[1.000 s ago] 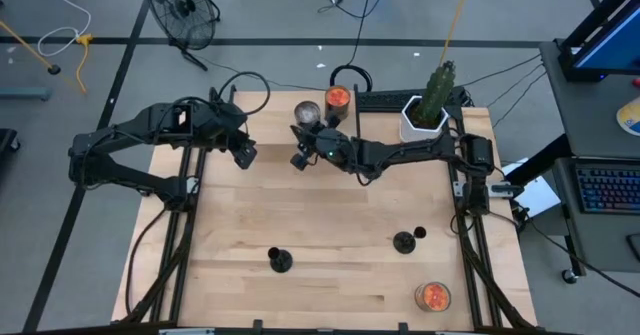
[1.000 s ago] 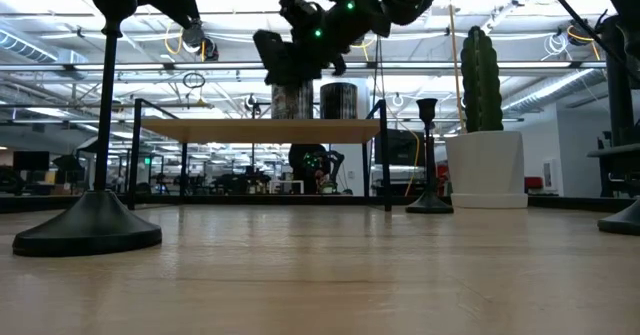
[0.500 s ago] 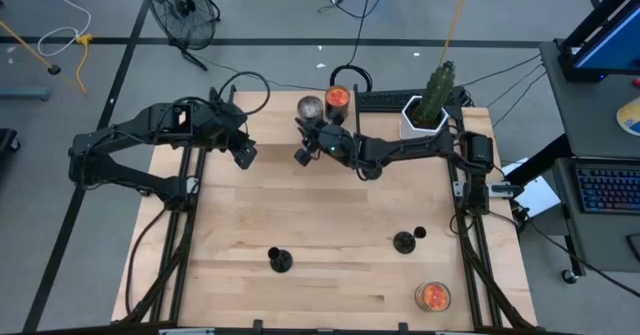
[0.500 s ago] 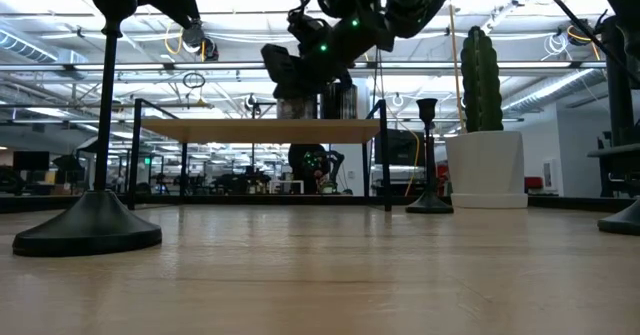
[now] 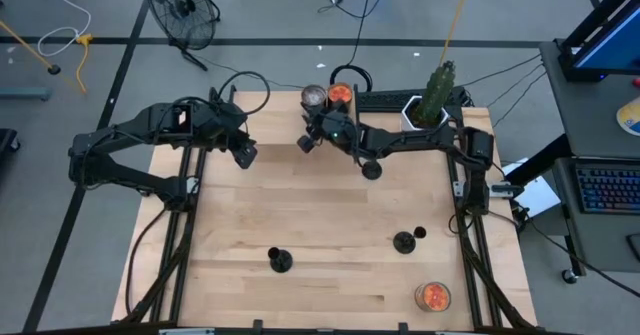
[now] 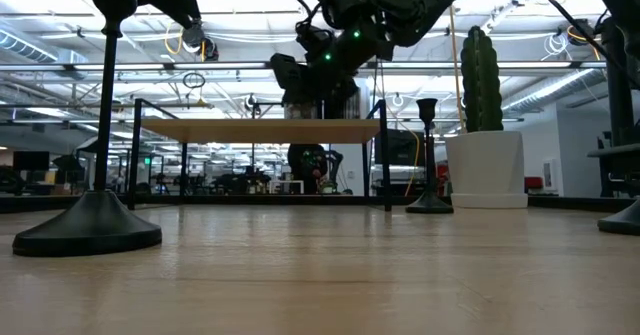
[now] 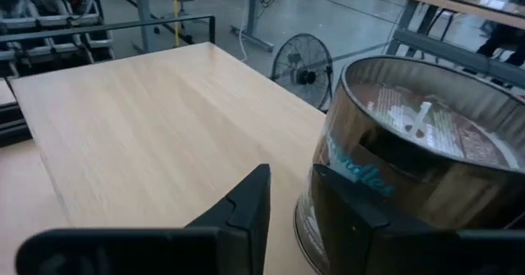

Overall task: Pick & Place candle stick holders
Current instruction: Put the left silver scented candle on the shelf, then put the silver scented candle on the shelf

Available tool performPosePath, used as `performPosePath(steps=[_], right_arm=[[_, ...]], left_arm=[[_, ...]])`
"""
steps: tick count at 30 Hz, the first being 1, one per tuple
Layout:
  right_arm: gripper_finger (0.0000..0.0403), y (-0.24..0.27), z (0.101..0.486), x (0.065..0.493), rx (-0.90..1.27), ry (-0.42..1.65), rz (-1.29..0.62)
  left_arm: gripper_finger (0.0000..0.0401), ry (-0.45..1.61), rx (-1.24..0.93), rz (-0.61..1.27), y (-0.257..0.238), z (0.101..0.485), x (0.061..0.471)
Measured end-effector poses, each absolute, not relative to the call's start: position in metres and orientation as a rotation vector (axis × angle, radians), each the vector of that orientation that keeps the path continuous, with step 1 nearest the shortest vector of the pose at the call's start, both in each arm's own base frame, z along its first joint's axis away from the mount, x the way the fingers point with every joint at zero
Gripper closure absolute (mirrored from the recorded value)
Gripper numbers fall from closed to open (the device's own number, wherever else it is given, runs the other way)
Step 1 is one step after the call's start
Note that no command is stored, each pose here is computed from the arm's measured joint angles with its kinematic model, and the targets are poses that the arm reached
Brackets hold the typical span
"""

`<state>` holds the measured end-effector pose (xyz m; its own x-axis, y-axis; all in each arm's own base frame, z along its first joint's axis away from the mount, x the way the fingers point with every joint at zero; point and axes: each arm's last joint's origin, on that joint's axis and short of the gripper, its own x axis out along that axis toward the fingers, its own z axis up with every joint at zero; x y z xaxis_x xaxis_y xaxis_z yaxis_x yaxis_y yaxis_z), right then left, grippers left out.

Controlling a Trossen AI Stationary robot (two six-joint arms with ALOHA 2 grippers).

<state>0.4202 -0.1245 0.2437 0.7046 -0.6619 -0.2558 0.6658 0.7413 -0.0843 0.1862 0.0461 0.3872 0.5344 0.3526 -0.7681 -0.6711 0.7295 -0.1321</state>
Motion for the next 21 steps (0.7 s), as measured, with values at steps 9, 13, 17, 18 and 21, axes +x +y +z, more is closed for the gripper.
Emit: performPosePath(steps=[9,13,17,18,21], right_arm=[[0.0319,-0.095,0.251,0.424,0.025,0.271,-0.638],[0.0319,-0.063,0.286,0.416,-0.050,0.205,-0.578],[0.0319,-0.040,0.323,0.392,-0.123,0.207,-0.635],[0.0319,-0.036,0.331,0.383,-0.138,0.220,-0.669],[0.0319,-0.028,0.355,0.355,-0.167,0.253,-0.758]], left_arm=[[0.0270,0.795,-0.448,0.627,0.046,0.387,0.186],[0.0270,0.797,-0.443,0.623,0.046,0.387,0.186],[0.0270,0.797,-0.442,0.623,0.046,0.387,0.186],[0.0270,0.797,-0.442,0.623,0.046,0.387,0.186],[0.0270,0.796,-0.442,0.623,0.046,0.387,0.186]])
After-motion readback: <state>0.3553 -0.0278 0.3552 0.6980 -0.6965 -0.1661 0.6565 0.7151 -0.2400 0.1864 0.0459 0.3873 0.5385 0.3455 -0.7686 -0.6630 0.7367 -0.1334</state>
